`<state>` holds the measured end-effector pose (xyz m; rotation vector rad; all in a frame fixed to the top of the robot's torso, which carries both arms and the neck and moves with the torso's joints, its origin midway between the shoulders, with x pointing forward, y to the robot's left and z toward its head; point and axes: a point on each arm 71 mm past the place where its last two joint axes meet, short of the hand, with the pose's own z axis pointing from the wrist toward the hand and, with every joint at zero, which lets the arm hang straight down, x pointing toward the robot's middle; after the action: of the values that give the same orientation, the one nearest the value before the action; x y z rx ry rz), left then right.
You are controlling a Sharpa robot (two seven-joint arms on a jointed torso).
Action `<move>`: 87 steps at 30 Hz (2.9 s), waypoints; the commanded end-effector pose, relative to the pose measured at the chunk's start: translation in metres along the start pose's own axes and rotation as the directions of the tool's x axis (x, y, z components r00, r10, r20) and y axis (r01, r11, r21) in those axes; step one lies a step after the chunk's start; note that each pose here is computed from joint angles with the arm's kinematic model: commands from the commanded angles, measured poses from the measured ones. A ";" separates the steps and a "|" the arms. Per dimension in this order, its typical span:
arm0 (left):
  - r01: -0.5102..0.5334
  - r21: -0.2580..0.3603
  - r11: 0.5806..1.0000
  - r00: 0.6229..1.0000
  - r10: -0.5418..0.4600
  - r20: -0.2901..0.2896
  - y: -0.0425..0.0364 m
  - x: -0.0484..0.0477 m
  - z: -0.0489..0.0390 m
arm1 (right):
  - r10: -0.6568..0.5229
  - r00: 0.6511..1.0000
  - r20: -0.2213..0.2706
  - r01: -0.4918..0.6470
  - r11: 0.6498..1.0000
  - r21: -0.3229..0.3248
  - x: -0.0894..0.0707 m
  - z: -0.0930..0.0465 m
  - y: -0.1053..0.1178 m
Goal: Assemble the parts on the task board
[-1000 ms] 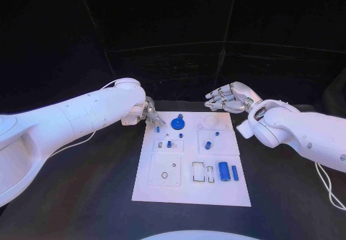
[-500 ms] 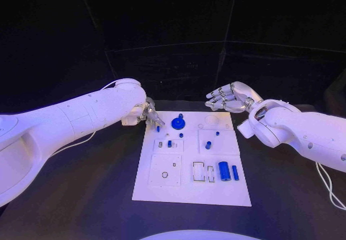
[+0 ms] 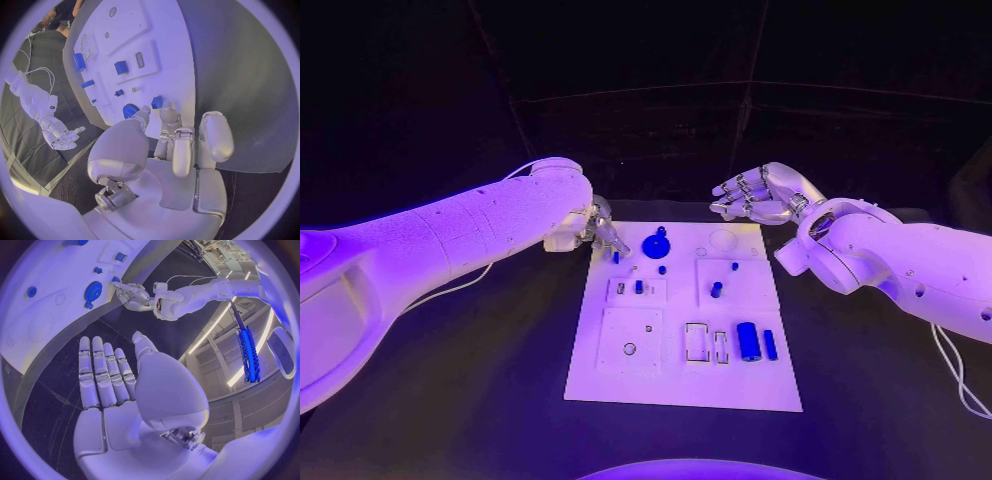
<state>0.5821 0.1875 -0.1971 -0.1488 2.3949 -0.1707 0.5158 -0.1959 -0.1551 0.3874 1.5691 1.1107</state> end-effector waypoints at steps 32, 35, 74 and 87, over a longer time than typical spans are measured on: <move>0.051 0.060 0.997 0.998 -0.050 -0.027 -0.0037 0.0045 0.0003 | -0.001 1.000 -0.005 0.001 1.000 -0.012 0.000 0.000 0.002; 0.063 0.068 0.996 0.998 -0.062 -0.021 -0.0021 0.0046 -0.0009 | -0.001 1.000 -0.005 0.001 1.000 -0.011 0.000 0.000 0.002; 0.087 0.204 0.975 0.966 -0.132 0.220 0.0175 0.0559 -0.0437 | -0.006 1.000 0.001 0.006 1.000 0.002 -0.006 -0.002 -0.003; 0.058 0.205 0.977 0.974 -0.101 0.202 0.0131 0.0723 -0.0402 | -0.005 1.000 -0.002 0.005 1.000 -0.001 -0.005 -0.002 -0.002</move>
<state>0.5010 0.1941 -0.2186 -0.1861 2.1661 -0.4137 0.5168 -0.2026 -0.1558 0.3932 1.5719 1.0975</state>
